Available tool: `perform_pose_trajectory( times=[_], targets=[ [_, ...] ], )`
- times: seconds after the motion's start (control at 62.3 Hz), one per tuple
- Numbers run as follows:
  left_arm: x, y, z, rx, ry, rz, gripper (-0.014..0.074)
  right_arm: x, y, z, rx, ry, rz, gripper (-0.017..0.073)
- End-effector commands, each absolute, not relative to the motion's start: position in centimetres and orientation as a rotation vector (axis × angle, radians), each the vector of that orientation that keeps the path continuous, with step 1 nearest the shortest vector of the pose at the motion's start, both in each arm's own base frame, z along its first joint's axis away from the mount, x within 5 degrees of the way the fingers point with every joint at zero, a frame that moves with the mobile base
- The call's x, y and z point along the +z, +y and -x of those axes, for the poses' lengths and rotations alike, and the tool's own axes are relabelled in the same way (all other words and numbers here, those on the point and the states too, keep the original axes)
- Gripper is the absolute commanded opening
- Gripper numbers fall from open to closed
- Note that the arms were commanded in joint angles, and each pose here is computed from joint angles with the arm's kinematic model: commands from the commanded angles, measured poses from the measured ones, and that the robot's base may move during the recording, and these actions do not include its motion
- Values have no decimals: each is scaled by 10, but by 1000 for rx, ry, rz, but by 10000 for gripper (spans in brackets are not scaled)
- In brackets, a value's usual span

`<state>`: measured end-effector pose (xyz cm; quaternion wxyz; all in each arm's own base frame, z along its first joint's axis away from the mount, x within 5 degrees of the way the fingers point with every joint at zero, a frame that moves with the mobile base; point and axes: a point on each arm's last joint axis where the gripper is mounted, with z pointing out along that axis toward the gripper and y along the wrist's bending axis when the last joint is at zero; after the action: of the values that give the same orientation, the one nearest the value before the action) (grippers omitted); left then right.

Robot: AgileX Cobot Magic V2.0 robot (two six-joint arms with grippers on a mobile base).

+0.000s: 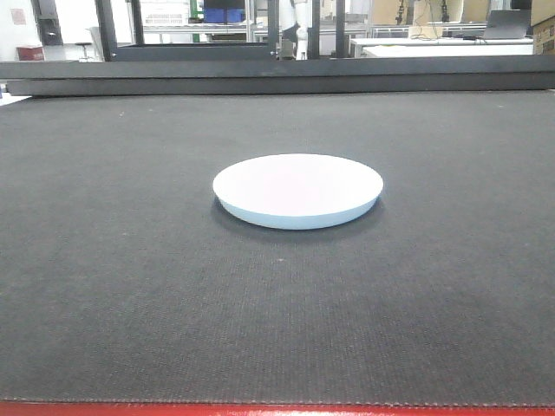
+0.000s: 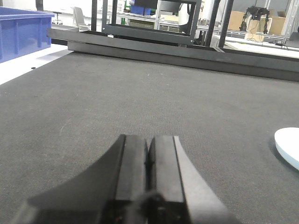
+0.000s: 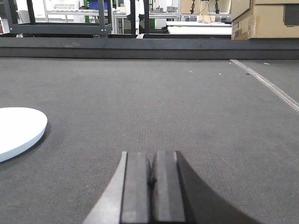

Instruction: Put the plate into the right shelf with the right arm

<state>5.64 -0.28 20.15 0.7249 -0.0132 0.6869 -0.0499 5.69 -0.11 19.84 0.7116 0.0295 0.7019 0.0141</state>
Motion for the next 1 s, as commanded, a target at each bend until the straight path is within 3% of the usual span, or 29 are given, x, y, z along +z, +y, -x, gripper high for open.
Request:
perform_pose_trajectory(
  times=[0.0,0.771,0.98],
  targets=[
    [208,-3,-55,-118,1419,31,-47,210,-2,-55,15,1450,-59,28],
    [208,-3,-55,-118,1419,31,-47,214,-2,-54,13,1410,-59,28],
    [208,-3,-55,-118,1419,31,-47,258,0,-48,33,1519,-55,36]
  ],
)
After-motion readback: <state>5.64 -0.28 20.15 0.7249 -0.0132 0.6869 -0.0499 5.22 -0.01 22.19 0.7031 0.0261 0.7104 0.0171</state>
